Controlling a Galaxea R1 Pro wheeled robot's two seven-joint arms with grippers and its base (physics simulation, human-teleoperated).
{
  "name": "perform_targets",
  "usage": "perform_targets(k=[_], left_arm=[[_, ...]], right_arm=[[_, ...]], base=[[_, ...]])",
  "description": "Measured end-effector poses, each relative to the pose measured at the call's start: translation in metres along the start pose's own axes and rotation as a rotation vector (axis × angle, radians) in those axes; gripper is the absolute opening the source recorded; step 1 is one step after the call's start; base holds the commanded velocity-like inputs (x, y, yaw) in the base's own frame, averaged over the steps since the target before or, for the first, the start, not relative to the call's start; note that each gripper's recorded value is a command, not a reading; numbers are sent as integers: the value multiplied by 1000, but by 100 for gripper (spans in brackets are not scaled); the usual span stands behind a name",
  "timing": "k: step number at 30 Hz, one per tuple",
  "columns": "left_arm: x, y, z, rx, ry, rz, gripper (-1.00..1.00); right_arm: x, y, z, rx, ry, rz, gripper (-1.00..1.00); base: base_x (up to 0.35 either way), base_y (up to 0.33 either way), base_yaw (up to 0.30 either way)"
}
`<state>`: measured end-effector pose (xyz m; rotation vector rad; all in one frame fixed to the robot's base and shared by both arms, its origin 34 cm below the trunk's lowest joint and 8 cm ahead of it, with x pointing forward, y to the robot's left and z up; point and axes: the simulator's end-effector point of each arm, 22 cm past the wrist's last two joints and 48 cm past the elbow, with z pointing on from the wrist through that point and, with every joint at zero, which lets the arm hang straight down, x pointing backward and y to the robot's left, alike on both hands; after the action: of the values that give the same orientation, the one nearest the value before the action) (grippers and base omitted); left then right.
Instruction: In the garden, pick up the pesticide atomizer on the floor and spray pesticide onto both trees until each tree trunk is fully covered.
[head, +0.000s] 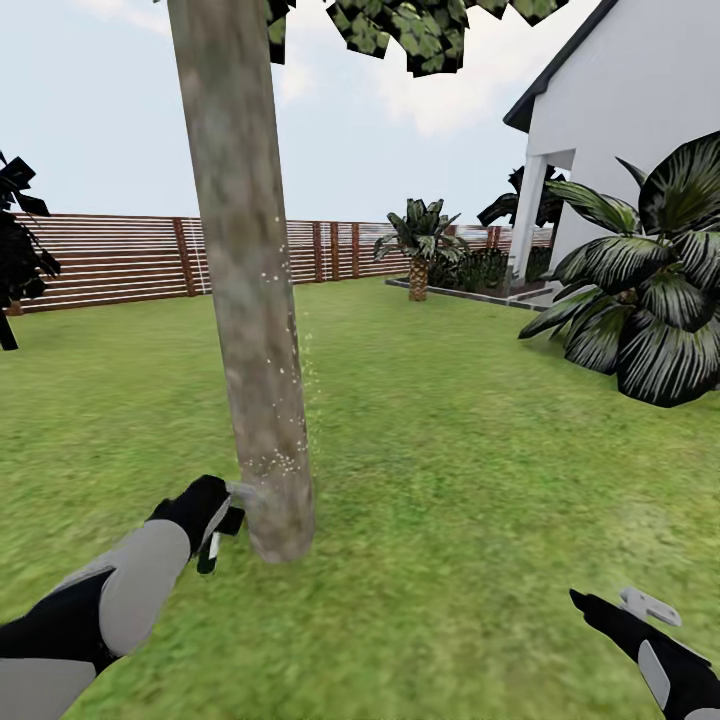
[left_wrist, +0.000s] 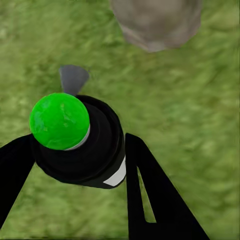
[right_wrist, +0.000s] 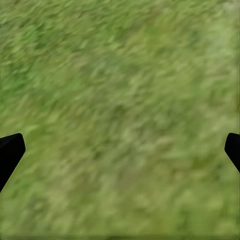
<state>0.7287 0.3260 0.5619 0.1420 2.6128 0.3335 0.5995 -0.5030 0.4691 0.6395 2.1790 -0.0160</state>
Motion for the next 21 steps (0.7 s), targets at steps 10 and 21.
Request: perform_targets(k=[10,21], left_arm=[[-90,30,-78,17,-29,-68,-100],[-175,43,-147,63,-143,-99,-100]], right_arm=[[-1,-1,0,1,-1,2,100],[-1,-2,0,3,-2,1,100]], base=[[0,0,0],[0,0,-3]])
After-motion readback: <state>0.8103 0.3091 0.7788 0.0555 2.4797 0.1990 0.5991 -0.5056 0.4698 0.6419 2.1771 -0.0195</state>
